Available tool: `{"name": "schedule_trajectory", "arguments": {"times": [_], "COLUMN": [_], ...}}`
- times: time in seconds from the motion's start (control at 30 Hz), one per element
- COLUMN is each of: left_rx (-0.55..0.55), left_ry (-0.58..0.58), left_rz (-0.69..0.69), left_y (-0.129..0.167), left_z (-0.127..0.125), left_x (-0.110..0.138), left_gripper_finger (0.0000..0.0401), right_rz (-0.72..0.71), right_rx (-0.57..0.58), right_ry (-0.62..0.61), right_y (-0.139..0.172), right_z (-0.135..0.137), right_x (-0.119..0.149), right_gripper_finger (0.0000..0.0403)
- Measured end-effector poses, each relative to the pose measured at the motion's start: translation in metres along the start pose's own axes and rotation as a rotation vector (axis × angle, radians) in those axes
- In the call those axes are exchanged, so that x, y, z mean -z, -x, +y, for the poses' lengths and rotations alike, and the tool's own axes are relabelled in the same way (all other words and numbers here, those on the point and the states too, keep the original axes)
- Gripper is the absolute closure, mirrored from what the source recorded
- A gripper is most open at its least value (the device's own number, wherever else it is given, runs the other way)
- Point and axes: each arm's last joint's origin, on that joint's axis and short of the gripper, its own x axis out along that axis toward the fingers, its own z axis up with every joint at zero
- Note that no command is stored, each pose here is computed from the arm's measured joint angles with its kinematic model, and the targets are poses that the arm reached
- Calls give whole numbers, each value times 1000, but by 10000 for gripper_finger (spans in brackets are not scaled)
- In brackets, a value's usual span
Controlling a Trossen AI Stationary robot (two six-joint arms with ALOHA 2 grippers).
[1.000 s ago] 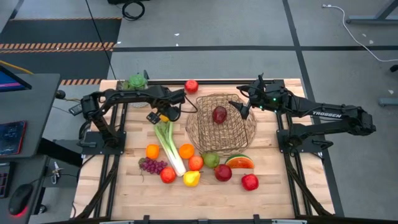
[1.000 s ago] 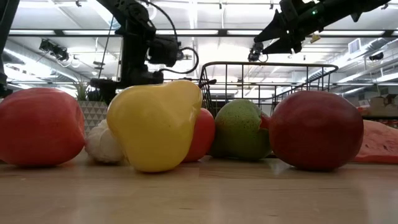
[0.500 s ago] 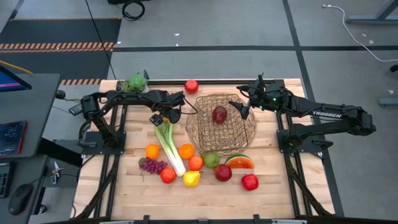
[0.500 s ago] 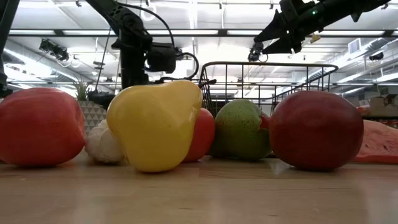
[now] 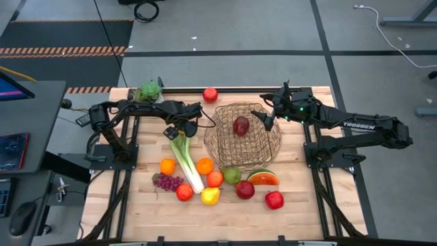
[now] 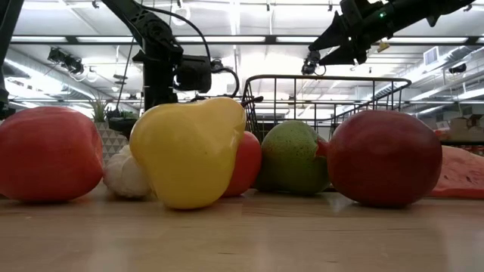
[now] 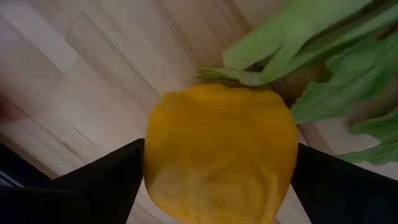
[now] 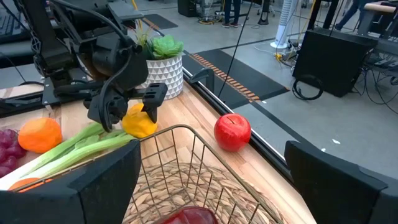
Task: Build produce basket
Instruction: Put the yellow bell pepper into the brown wire basket
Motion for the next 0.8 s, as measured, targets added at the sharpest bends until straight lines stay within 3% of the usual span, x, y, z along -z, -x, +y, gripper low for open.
{"name": "schedule_trajectory", "arguments": {"times": [0.3,0.6,0.8], "left_rx": [-32,-274,-374], "left_ry": [27,126,296], "left_rz": [48,304,218], "left_y": [1,21,61], "left_z": [-1,5,16], "left_x": [-2,-13,-37], "left_gripper_finger": [87,87,86], "right_rz": [0,0,0], "right_rx": [0,0,0], "right_ry": [0,0,4], "right_y": [0,0,0], "right_z": [0,0,0], "right_x": [0,0,0], "right_gripper_finger": [3,3,3]}}
